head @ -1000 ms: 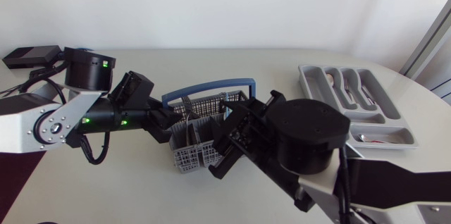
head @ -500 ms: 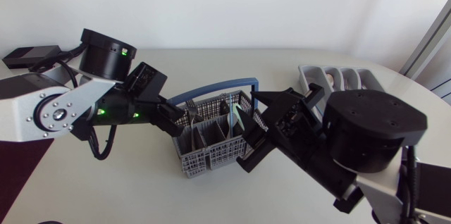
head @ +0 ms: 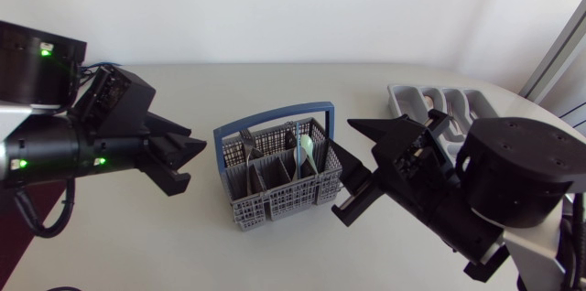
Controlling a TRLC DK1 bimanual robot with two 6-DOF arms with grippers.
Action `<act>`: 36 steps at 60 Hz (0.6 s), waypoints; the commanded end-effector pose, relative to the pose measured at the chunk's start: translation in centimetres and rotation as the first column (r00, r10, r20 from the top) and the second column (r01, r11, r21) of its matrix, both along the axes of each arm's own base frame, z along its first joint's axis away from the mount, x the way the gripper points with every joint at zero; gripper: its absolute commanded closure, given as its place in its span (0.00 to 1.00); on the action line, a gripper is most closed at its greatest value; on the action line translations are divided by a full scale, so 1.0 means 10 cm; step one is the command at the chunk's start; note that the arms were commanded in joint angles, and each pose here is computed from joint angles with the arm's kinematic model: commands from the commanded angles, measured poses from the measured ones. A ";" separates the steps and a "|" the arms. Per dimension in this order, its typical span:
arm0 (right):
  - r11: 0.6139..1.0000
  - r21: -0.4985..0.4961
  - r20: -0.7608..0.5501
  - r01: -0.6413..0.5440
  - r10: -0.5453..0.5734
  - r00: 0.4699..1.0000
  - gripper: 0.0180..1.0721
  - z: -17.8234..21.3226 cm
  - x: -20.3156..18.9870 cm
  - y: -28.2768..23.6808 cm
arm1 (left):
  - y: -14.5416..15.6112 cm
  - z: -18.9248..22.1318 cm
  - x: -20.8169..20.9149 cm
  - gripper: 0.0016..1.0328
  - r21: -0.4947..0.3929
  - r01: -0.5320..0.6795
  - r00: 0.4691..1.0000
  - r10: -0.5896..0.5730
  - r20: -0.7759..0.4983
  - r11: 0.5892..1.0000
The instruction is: Sort the cutlery from the basket into the organizer compartments.
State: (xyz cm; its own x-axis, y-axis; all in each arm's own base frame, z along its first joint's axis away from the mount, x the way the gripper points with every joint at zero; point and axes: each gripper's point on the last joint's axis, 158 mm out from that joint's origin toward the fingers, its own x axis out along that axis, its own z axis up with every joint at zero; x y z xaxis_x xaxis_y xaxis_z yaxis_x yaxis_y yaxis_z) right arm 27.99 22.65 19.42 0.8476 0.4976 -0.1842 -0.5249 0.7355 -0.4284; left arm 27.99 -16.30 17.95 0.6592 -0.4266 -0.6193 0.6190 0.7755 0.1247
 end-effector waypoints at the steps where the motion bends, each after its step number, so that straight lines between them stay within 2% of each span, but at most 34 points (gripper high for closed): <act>1: 1.000 -0.009 -0.017 0.012 -0.012 1.000 0.50 -0.08 0.00 -0.06 | -0.05 -0.06 -0.17 0.58 0.022 0.053 0.999 -0.052 -0.013 0.998; 23: 1.000 -0.003 -0.024 0.028 -0.028 0.999 0.50 -0.07 0.05 -0.11 | -0.43 -0.53 -0.29 0.63 0.045 0.175 0.974 -0.166 -0.155 0.984; 36: 0.999 -0.003 -0.034 0.032 -0.032 0.999 0.50 -0.11 0.07 -0.14 | -0.31 -0.76 0.04 0.63 0.071 0.118 0.981 -0.105 -0.165 0.990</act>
